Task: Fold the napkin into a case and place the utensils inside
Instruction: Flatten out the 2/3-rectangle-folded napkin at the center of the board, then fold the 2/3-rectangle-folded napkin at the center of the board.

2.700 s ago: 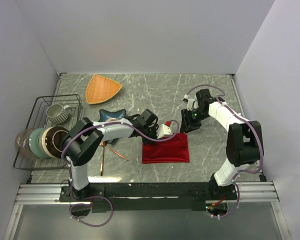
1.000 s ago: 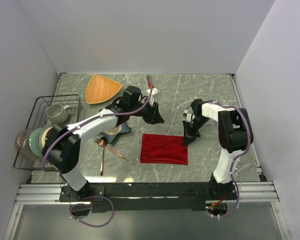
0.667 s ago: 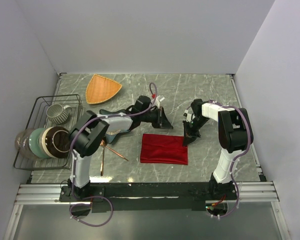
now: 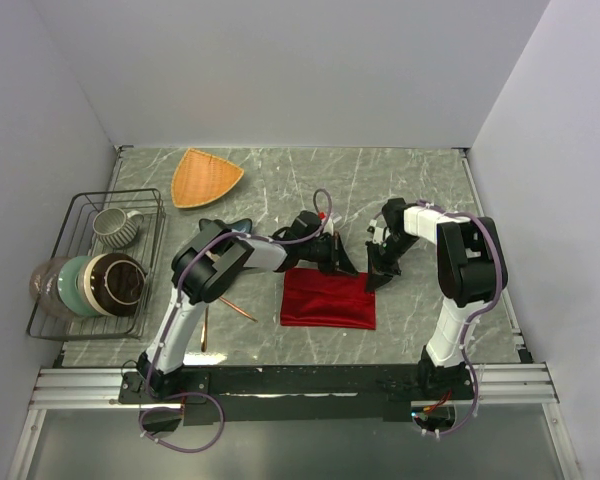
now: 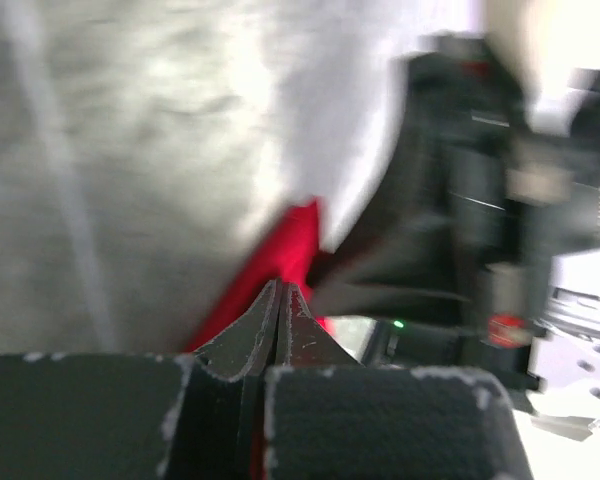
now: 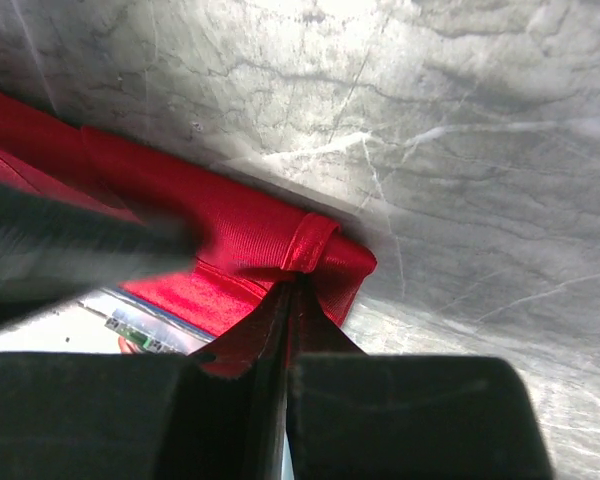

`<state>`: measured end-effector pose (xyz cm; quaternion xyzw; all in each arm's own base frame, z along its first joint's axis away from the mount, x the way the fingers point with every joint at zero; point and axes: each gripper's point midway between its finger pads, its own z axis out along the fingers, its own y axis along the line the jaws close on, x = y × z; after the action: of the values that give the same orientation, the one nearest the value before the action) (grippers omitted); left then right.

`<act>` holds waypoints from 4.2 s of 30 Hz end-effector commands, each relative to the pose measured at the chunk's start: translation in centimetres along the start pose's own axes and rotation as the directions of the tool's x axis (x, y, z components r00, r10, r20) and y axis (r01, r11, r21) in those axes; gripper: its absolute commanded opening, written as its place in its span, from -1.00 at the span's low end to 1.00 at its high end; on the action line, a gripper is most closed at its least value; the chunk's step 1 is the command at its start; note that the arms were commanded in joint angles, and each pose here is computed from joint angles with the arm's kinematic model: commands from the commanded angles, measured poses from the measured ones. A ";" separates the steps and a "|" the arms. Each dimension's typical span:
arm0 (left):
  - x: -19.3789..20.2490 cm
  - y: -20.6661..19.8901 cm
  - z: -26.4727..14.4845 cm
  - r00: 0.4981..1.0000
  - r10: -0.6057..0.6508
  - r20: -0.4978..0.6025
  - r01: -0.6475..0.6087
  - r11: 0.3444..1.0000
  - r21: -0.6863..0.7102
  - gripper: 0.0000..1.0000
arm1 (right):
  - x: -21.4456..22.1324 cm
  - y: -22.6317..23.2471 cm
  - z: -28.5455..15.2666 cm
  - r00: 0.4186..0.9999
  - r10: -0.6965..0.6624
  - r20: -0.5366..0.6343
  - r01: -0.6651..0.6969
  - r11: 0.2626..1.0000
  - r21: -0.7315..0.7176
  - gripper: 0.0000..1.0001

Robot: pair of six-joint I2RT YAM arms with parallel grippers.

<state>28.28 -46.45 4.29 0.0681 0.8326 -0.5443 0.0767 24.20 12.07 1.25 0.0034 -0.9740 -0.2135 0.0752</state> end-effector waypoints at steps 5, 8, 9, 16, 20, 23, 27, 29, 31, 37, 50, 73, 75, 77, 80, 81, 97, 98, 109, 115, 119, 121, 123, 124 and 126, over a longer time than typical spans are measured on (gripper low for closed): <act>2.1 5.1 1.2 0.999 -0.038 -0.037 0.033 0.990 -0.139 -0.99 | -1.5 0.0 -3.1 0.986 -0.105 0.127 0.102 0.994 0.030 -0.07; 2.5 5.9 1.0 0.998 -0.040 -0.043 0.032 0.986 -0.165 -0.99 | -1.7 2.4 -6.4 0.962 -0.181 0.206 0.195 0.979 -0.051 0.16; 2.4 6.1 0.9 0.999 -0.037 -0.036 0.031 0.985 -0.172 -0.98 | -1.8 3.0 -7.3 0.951 -0.192 0.241 0.213 0.975 -0.065 0.18; 2.8 6.6 0.9 0.998 -0.029 -0.057 0.018 0.983 -0.184 -0.99 | -2.9 5.9 -5.8 0.967 -0.052 0.250 0.130 0.942 -0.308 -0.13; 2.9 7.1 0.5 0.998 -0.038 -0.056 0.027 0.982 -0.188 -0.99 | -1.7 4.4 -3.1 0.987 0.018 0.159 0.036 0.945 -0.326 -0.32; 2.7 7.0 0.4 0.998 -0.038 -0.053 0.028 0.985 -0.170 -0.99 | -0.7 2.3 -1.4 0.990 0.094 0.107 -0.060 0.956 -0.289 -0.38; 2.5 5.9 0.2 0.998 -0.019 -0.061 0.011 0.993 -0.117 -0.98 | -0.4 0.1 0.3 0.985 0.154 0.078 -0.135 0.969 -0.209 -0.39; 1.8 4.5 0.0 0.999 0.019 -0.045 -0.022 0.998 -0.058 -0.82 | -0.6 -0.5 0.6 0.983 0.172 0.068 -0.158 0.972 -0.172 -0.41; 1.5 2.2 -1.5 0.998 0.046 -0.041 -0.045 0.999 0.027 -0.65 | -0.5 -1.1 1.0 0.980 0.191 0.046 -0.183 0.972 -0.145 -0.44; 1.3 -3.1 -6.1 0.990 0.140 -0.036 -0.124 0.951 0.284 -0.31 | 0.1 -2.4 1.5 0.976 0.211 0.046 -0.207 0.975 -0.079 -0.47; 4.7 2.8 -7.6 0.992 0.035 -0.124 -0.007 0.974 0.225 -0.70 | 0.2 -2.8 1.3 0.977 0.203 0.061 -0.201 0.978 -0.049 -0.49; 1.0 -1.5 -11.6 0.457 0.874 -0.164 -0.881 0.421 -0.215 -0.10 | 0.3 -2.6 1.1 0.981 0.176 0.080 -0.172 0.983 -0.059 -0.71; 3.2 -2.0 -11.5 0.331 0.922 -0.201 -0.926 0.276 -0.259 0.04 | 0.2 -2.6 1.0 0.980 0.181 0.082 -0.177 0.983 -0.058 -0.71; 4.5 -1.9 -11.4 0.221 0.949 -0.223 -0.952 0.161 -0.261 0.11 | 0.2 -2.6 1.1 0.981 0.178 0.083 -0.174 0.983 -0.055 -0.71; 6.7 -2.9 -10.3 0.109 0.967 -0.230 -0.970 0.053 -0.236 0.11 | 0.2 -2.7 1.1 0.980 0.178 0.084 -0.175 0.983 -0.048 -0.71; 7.0 -3.0 -9.9 0.091 0.970 -0.227 -0.972 0.037 -0.232 0.11 | 0.2 -2.7 1.1 0.980 0.180 0.085 -0.176 0.983 -0.046 -0.71; 13.0 -1.3 -6.1 -0.091 0.953 -0.289 -0.996 -0.090 0.019 0.23 | -0.3 -3.1 1.2 0.983 0.162 0.082 -0.163 0.987 0.004 -0.71; 13.4 -0.8 -5.6 -0.099 0.949 -0.298 -0.995 -0.095 0.028 0.19 | -0.3 -3.1 1.2 0.983 0.163 0.082 -0.164 0.986 0.002 -0.71; 14.2 3.7 -5.4 -0.179 0.886 -0.428 -0.983 -0.174 0.051 -0.52 | -0.2 -3.5 1.2 0.984 0.160 0.084 -0.162 0.987 0.021 -0.71; 14.8 2.4 -6.3 -0.109 0.895 -0.432 -0.990 -0.061 0.123 -0.97 | -0.3 -3.6 1.0 0.986 0.142 0.088 -0.145 0.989 0.031 -0.72; 14.2 0.7 -6.8 -0.031 0.913 -0.406 -0.983 0.047 0.179 -0.98 | -0.4 -3.5 0.8 0.989 0.115 0.093 -0.119 0.992 0.037 -0.72; 13.6 -0.6 -6.7 0.001 0.923 -0.384 -0.977 0.082 0.195 -0.99 | -0.4 -3.5 0.7 0.990 0.107 0.094 -0.111 0.993 0.041 -0.72; 13.8 -1.0 -7.1 0.050 0.922 -0.384 -0.960 0.151 0.237 -0.99 | -0.6 -3.4 0.6 0.991 0.093 0.096 -0.098 0.994 0.046 -0.72; 13.2 -2.1 -6.9 0.068 0.929 -0.364 -0.958 0.163 0.236 -0.98 | -0.6 -3.4 0.6 0.991 0.088 0.097 -0.093 0.995 0.047 -0.72; 12.9 -2.3 -7.3 0.124 0.921 -0.370 -0.937 0.231 0.261 -0.99 | -0.7 -3.4 0.5 0.992 0.084 0.099 -0.090 0.995 0.051 -0.72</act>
<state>16.64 -40.33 5.10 0.7081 0.6024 -0.2513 0.2693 23.31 12.24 1.25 -0.0835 -0.9555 -0.2712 0.0800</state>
